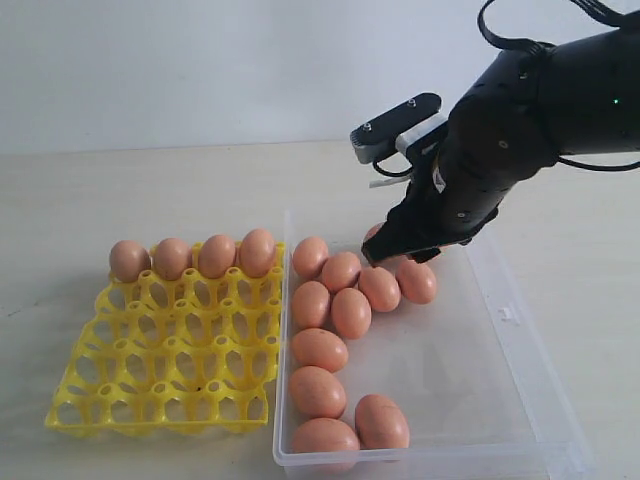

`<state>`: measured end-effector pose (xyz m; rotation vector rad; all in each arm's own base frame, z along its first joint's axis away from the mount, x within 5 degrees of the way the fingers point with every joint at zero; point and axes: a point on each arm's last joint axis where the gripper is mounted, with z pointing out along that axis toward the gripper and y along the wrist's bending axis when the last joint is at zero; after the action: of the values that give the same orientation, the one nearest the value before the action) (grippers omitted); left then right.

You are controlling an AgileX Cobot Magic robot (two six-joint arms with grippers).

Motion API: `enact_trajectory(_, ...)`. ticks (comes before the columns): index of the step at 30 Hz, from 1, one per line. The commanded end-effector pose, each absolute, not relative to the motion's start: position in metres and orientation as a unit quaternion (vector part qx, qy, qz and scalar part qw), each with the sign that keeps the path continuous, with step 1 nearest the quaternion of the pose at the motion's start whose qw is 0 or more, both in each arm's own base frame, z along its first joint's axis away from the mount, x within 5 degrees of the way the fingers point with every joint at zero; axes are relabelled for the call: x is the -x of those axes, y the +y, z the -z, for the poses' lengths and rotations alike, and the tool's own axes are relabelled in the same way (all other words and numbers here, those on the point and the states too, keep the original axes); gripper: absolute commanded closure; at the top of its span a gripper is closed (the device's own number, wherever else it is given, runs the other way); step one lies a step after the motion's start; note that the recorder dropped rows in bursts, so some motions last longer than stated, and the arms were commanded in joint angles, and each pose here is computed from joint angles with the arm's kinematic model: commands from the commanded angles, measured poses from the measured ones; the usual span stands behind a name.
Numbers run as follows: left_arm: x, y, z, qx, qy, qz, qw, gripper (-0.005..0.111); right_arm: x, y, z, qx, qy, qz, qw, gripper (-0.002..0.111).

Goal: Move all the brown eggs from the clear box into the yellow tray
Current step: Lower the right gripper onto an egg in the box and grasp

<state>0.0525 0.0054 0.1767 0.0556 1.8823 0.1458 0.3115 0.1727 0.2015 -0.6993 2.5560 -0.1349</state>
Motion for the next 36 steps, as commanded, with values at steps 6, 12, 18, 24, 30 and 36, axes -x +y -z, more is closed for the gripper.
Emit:
enact_trajectory(6,-0.052,0.005,-0.179,-0.024,0.802,-0.058,0.594,0.107,-0.33,0.159,-0.176,0.164,0.956,0.037,0.242,0.05)
enact_trajectory(12,-0.052,0.005,-0.179,-0.024,0.802,-0.058,0.594,0.107,-0.337,0.168,-0.152,0.162,0.956,0.007,0.244,0.05)
enact_trajectory(18,-0.052,0.005,-0.179,-0.024,0.802,-0.058,0.594,0.107,-0.34,0.17,-0.136,0.173,0.956,0.009,0.236,0.05)
enact_trajectory(24,-0.052,0.005,-0.179,-0.024,0.802,-0.058,0.594,0.107,-0.341,0.171,-0.119,0.178,0.959,0.012,0.221,0.053)
enact_trajectory(30,-0.052,0.005,-0.179,-0.024,0.802,-0.058,0.594,0.107,-0.34,0.169,-0.127,0.184,0.956,0.021,0.226,0.107)
enact_trajectory(36,-0.052,0.005,-0.179,-0.024,0.802,-0.058,0.594,0.107,-0.339,0.187,-0.192,0.234,0.891,-0.06,0.384,0.108)
